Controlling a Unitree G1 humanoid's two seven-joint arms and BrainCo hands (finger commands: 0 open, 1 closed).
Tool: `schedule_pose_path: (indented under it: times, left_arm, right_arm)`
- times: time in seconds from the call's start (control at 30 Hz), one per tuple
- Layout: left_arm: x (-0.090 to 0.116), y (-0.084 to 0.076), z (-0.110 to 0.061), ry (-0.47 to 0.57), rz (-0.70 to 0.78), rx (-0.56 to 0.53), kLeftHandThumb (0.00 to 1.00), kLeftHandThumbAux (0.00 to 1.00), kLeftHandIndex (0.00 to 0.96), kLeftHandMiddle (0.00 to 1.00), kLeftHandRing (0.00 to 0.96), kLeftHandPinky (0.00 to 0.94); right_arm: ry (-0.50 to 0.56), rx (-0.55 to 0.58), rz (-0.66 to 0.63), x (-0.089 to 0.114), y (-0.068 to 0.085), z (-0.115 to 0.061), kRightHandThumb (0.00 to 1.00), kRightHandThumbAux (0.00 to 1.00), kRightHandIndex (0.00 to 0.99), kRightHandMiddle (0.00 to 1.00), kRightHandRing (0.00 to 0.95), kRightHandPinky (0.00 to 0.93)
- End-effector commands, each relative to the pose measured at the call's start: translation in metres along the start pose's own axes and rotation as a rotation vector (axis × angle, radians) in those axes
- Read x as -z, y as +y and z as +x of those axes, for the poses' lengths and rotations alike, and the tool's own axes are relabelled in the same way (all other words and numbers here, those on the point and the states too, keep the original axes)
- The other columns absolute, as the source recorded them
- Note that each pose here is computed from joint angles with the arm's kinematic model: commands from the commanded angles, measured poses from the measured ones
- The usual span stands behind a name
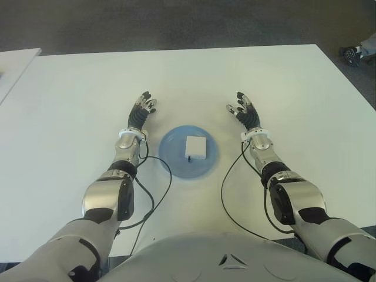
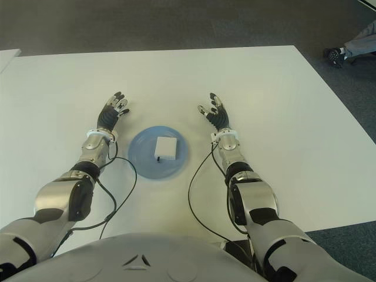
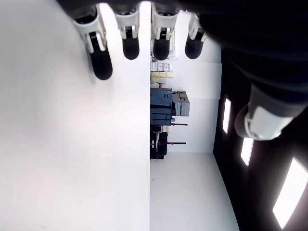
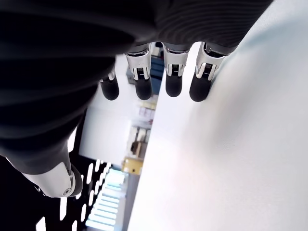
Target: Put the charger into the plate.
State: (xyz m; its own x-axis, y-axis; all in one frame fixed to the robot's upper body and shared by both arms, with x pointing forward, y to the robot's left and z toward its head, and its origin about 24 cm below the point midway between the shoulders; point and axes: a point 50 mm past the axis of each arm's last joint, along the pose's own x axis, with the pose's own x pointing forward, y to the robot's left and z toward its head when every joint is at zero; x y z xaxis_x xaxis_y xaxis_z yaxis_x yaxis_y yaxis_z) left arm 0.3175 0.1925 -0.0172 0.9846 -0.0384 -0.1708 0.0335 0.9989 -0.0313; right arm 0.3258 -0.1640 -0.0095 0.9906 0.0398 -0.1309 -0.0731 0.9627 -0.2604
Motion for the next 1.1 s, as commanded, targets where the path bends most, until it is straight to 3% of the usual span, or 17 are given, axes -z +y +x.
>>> schedule_pose_path:
  times: [0.03,1.1]
  left_arm:
    - [0.0216,-0.0037,-0.0088,0.106,-0.029,0.018,0.064,0.530,0.000,0.000,0.000,0.000]
    - [0.0199,-0.0044,-0.0095,0.088,-0.031,0.084,0.090,0.499,0.000,0.000,0.000,0.003]
  right_arm:
    - [0.240,-0.087,-0.009,0.0463,0.0203,-0.0254,0.104,0.614,0.000,0.001,0.025,0.090]
    - [0.231,-0.069,-0.001,0.0454,0.0228,-0.0255,0.155,0.620,0.000,0.001,0.029,0.098]
